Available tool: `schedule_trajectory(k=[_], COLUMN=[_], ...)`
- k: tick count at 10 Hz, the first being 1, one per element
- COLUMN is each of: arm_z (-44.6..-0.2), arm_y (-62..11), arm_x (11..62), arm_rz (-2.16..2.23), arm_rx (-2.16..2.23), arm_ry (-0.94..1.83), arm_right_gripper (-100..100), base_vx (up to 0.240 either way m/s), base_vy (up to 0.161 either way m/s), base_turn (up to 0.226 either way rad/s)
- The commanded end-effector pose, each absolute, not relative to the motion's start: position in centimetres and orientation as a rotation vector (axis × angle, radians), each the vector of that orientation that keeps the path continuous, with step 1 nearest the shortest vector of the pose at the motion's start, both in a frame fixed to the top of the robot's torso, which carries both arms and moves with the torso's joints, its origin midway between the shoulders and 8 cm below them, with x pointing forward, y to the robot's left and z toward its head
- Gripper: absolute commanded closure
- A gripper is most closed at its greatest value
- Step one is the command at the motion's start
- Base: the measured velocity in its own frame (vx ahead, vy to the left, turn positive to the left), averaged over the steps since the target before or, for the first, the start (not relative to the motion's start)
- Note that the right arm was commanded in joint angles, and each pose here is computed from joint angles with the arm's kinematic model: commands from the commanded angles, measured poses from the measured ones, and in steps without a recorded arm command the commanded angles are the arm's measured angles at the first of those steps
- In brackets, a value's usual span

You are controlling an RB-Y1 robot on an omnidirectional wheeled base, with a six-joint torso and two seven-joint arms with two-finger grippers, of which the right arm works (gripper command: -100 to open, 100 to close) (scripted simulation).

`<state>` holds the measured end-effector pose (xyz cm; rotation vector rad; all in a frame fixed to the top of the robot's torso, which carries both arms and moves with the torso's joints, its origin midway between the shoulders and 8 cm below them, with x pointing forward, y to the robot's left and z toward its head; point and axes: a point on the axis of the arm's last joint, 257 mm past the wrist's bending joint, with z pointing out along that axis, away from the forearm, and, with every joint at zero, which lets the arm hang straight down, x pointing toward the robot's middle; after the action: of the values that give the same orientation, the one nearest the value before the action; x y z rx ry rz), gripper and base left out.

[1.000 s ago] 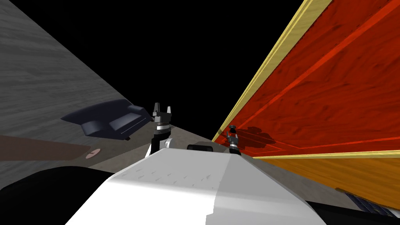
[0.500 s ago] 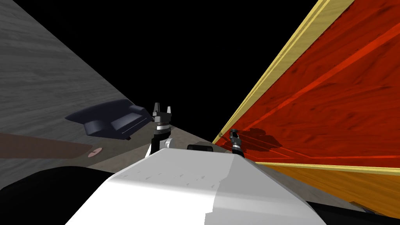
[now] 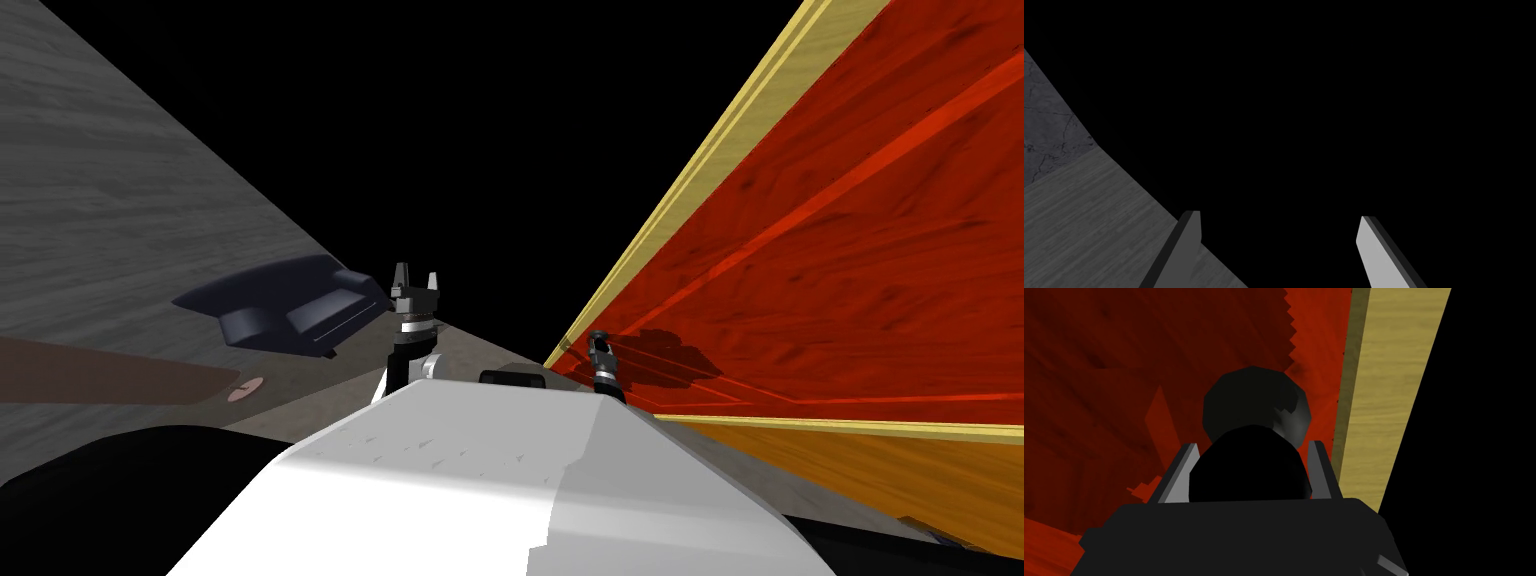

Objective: Pull the door open

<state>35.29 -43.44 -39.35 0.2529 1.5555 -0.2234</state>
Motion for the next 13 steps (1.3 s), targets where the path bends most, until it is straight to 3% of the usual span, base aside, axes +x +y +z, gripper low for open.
schedule_trajectory(k=[1,13], arm_z=[-39.33,-39.21], arm_y=[-43.43,-43.29], arm_x=[35.33,35.64], arm_rz=[-0.200,0.039], arm_rx=[0.277,0.515], arm_ry=[1.550,1.480], arm_right_gripper=[100,100], base_vx=[-0.009,-0.029], base_vy=[-0.003,-0.004], base_turn=[0.021,0.023])
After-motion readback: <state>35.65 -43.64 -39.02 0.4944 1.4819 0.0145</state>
